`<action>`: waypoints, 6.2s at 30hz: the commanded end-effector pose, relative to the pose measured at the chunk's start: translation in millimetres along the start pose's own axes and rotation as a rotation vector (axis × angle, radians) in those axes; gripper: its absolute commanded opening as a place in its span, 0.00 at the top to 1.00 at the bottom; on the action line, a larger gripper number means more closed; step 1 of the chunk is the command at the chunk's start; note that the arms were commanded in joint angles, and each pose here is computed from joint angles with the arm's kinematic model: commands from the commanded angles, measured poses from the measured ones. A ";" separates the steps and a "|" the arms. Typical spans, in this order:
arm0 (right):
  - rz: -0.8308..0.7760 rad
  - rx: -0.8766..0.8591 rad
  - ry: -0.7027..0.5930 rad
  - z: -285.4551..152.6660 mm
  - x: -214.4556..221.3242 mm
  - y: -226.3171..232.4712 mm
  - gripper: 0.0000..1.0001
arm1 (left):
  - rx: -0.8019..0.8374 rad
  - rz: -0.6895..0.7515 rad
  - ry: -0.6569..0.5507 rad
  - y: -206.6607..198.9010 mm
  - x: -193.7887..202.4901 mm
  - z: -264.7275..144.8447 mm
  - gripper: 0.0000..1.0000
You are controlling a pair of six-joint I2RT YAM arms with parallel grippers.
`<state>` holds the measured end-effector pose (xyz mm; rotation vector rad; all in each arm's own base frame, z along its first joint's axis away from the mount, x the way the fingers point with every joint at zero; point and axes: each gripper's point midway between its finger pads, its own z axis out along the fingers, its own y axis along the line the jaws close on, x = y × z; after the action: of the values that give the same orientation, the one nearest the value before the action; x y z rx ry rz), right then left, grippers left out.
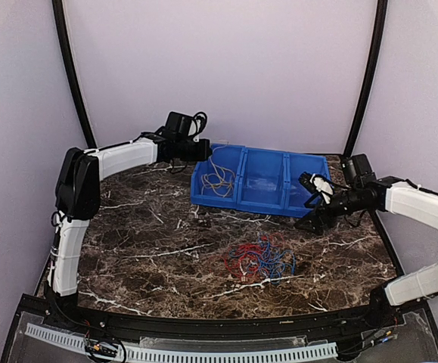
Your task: Untangle the cables
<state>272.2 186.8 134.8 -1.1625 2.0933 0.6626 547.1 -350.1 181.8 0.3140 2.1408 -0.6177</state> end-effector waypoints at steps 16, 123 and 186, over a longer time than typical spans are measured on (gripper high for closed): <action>-0.217 0.157 -0.230 -80.9 -56.8 28.1 0.01 | -0.067 -0.025 -0.004 -22.9 -43.3 -94.4 0.01; -0.579 -0.450 -0.062 -13.1 -151.6 144.9 1.00 | 0.748 0.375 -0.443 -243.0 152.3 -160.8 0.52; -0.546 -0.334 -0.498 -144.5 -275.5 96.0 1.00 | 0.664 0.342 -0.405 -261.2 126.1 -123.7 0.71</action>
<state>265.0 290.7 395.4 -1.5188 1.3228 0.9295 284.4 -496.0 203.3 0.8175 1.5035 -0.9890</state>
